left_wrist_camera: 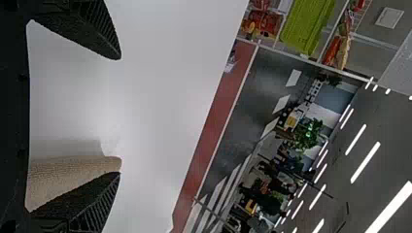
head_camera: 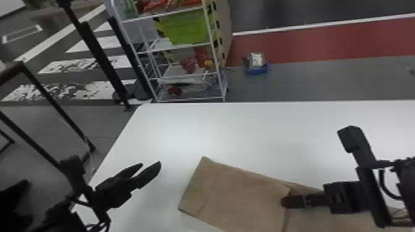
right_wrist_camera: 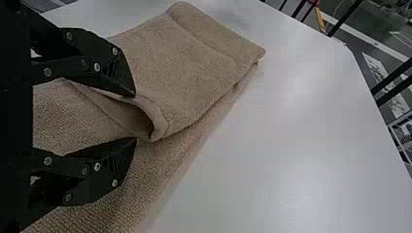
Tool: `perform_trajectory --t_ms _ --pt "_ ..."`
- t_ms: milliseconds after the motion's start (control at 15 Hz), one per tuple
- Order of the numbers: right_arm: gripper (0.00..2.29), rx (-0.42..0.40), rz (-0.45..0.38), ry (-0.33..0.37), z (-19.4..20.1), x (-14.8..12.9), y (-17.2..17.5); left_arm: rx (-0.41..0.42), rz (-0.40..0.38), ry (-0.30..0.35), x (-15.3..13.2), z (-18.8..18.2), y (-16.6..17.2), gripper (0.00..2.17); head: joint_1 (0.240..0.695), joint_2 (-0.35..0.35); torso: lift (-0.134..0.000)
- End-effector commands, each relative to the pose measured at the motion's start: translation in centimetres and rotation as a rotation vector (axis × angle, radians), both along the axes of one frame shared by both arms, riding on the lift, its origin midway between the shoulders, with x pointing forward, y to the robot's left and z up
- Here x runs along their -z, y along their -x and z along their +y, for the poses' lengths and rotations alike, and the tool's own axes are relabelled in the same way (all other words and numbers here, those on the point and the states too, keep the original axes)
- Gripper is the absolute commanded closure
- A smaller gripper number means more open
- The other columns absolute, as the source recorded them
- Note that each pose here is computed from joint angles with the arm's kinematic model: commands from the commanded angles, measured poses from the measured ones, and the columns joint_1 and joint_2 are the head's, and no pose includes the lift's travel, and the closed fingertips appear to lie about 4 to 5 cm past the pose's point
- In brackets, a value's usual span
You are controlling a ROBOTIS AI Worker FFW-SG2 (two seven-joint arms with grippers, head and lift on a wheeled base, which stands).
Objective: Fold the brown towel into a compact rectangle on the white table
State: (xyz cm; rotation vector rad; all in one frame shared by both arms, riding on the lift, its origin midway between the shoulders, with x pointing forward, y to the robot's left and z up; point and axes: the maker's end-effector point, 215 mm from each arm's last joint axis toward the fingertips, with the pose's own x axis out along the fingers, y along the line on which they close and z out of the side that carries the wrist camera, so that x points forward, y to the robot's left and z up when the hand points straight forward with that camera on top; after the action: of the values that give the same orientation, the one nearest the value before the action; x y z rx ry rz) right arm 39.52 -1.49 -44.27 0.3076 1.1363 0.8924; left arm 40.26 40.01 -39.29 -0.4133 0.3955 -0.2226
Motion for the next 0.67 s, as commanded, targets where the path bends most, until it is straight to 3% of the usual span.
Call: perform_trajectory --t_ms 0,67,133,600 --pt "0.67 -0.011 0.012 0.009 0.46 0.21 0.47 -0.004 0.001 0.003 0.09 0.08 0.09 0.02 0.695 0.35 -0.124" --pt "0.69 -0.012 0.013 0.014 0.46 0.34 0.51 -0.004 0.003 0.005 0.22 0.09 0.12 0.02 0.695 0.35 -0.124" --pt "0.86 -0.011 0.012 0.019 0.46 0.39 0.49 -0.006 0.003 0.004 0.21 0.16 0.14 0.02 0.695 0.35 -0.124" --pt "0.94 -0.012 0.014 0.025 0.58 0.61 0.59 -0.003 0.004 0.009 0.4 0.06 0.11 0.02 0.695 0.35 -0.124"
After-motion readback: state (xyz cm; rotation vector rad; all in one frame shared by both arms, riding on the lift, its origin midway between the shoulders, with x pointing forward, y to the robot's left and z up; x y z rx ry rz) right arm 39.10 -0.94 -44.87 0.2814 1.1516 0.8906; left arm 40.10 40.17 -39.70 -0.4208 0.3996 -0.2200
